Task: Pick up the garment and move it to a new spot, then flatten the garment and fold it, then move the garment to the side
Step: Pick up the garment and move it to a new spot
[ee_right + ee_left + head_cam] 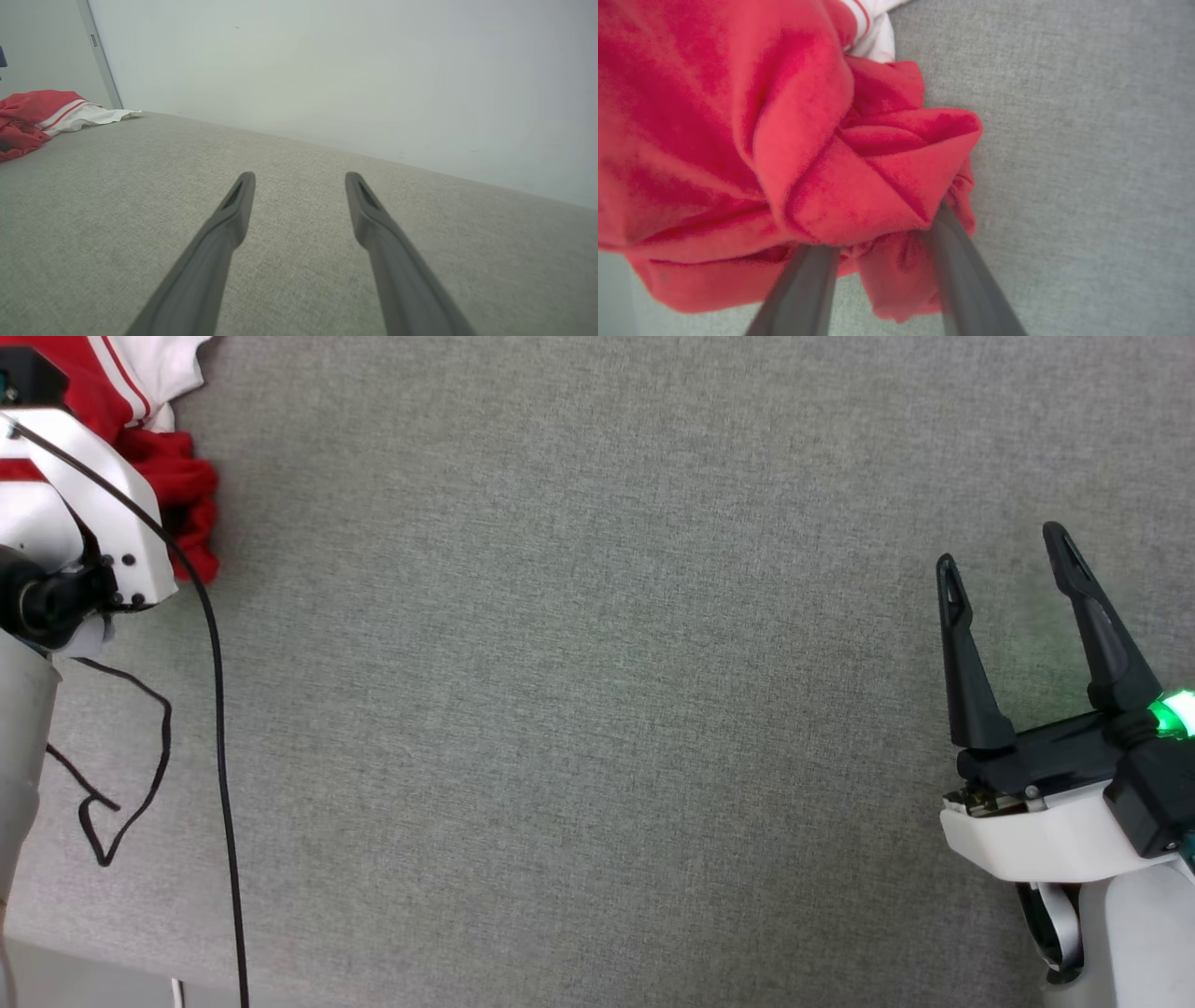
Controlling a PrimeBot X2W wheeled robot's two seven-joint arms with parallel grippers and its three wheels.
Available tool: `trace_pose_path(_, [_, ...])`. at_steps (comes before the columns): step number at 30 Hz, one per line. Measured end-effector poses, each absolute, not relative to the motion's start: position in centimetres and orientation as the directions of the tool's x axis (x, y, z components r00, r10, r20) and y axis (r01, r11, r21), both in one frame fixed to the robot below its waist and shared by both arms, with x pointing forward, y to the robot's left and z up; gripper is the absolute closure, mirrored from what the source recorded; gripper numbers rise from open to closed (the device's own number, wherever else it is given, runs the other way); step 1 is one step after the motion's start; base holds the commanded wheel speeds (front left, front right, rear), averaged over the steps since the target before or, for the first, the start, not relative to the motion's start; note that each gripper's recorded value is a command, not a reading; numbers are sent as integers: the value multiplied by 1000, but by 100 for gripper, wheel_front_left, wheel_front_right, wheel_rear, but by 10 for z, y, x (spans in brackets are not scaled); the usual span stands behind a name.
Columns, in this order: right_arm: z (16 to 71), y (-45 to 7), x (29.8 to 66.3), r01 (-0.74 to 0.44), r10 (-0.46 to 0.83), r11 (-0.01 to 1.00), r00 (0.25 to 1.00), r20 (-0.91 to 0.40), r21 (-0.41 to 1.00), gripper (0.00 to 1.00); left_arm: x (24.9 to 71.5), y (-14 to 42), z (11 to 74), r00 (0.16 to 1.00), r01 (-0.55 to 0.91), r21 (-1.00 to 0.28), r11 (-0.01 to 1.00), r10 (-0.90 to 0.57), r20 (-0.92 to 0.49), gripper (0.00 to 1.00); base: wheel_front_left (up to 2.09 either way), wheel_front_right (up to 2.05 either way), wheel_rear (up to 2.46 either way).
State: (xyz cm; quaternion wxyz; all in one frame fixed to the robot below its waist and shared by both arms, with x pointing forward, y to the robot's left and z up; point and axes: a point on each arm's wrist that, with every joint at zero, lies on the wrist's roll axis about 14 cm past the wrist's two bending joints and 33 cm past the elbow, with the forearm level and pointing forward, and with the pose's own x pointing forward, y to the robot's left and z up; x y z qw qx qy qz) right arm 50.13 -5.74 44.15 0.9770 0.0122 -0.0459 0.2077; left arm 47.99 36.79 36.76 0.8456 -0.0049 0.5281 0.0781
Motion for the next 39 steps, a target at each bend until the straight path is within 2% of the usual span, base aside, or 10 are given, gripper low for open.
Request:
trace_pose_path(5, [459,-54,498,-410,405,912,905,126,10,0,491,373,400,552,-78,137,988,157,-819,100,0,0,0])
trace_pose_path(11, [483,-48,490,-420,410,908,896,169,20,0,516,364,471,739,15,212,977,132,-661,100,0,0,0])
trace_pose_path(17, [505,-54,481,-402,391,915,898,202,20,0,531,329,526,848,124,270,955,39,-528,100,0,0,0])
trace_pose_path(22, [520,-72,474,-356,346,935,912,222,5,0,548,277,560,897,243,301,922,-95,-432,100,0,0,0])
trace_pose_path(26, [531,-93,468,-305,293,952,926,238,14,0,557,220,579,899,361,317,877,-238,-368,100,0,0,0])
trace_pose_path(30, [540,-117,460,-246,234,969,940,248,16,0,559,156,592,865,485,322,813,-391,-314,100,0,0,0])
trace_pose_path(35, [550,-152,448,-153,145,988,954,263,11,0,549,73,603,776,631,329,703,-572,-266,100,0,0,0])
trace_pose_path(39, [557,-181,438,-73,71,997,960,272,0,0,531,7,608,674,733,326,597,-703,-228,100,0,0,0])
